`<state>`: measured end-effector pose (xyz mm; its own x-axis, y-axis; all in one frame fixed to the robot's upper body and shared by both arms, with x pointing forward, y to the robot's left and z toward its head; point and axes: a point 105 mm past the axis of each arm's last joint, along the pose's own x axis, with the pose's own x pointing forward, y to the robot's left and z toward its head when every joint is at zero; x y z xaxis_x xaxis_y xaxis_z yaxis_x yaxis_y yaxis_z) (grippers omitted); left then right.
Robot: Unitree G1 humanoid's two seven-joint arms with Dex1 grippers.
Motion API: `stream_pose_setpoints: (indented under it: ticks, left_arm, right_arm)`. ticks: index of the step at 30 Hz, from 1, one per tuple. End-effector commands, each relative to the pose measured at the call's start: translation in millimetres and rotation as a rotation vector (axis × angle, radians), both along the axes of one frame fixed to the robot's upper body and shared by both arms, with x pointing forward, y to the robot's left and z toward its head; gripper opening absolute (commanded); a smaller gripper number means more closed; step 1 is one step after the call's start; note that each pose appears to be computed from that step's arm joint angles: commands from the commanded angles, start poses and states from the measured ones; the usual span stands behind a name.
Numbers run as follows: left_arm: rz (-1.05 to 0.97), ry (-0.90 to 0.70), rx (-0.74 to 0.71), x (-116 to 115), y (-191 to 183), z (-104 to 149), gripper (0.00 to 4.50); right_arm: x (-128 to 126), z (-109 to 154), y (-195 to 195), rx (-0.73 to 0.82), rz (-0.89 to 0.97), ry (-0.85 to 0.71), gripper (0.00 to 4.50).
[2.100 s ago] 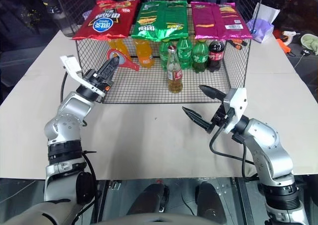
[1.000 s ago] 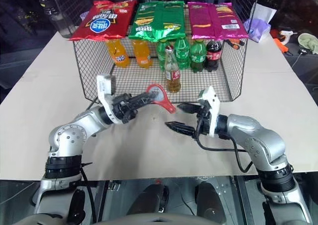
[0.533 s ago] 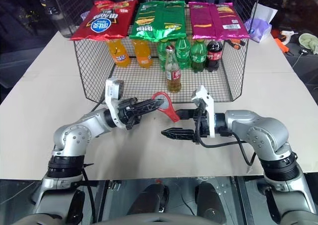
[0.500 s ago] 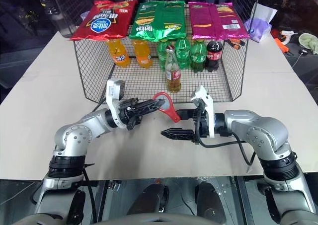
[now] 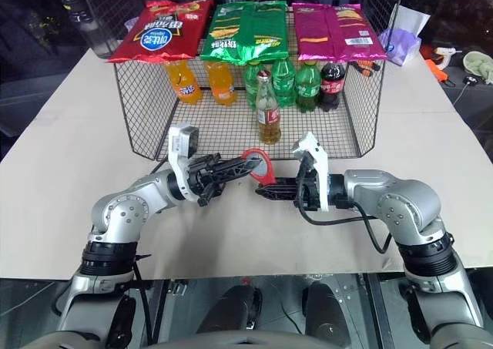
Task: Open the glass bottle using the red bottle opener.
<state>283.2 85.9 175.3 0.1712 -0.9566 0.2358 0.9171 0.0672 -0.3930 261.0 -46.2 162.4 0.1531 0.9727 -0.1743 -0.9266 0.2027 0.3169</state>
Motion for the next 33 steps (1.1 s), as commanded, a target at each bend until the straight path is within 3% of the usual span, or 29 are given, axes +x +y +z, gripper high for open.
stream_pose_setpoints:
  ticks: [1,8,12,16,28,33]
  left_arm:
    - [0.084,-0.044,0.005,11,7,6,0.00]
    - [0.201,-0.092,-0.041,26,13,18,0.00]
    - [0.243,-0.106,-0.050,27,12,20,1.50]
    - [0.317,-0.116,-0.082,34,20,26,3.49]
    - [0.583,-0.302,-0.138,83,21,55,3.49]
    - [0.703,-0.424,0.003,109,12,49,3.49]
  right_arm:
    - [-9,3,5,0.006,0.050,-0.023,0.04]
    - [2,-5,1,-0.036,-0.009,-0.065,0.04]
    - [9,-7,-4,-0.030,-0.067,-0.086,0.00]
    - [17,-14,-25,-0.045,-0.172,-0.091,0.00]
    - [59,-24,-116,-0.046,-0.678,-0.165,0.00]
    - [64,-21,-125,-0.024,-0.753,-0.197,0.00]
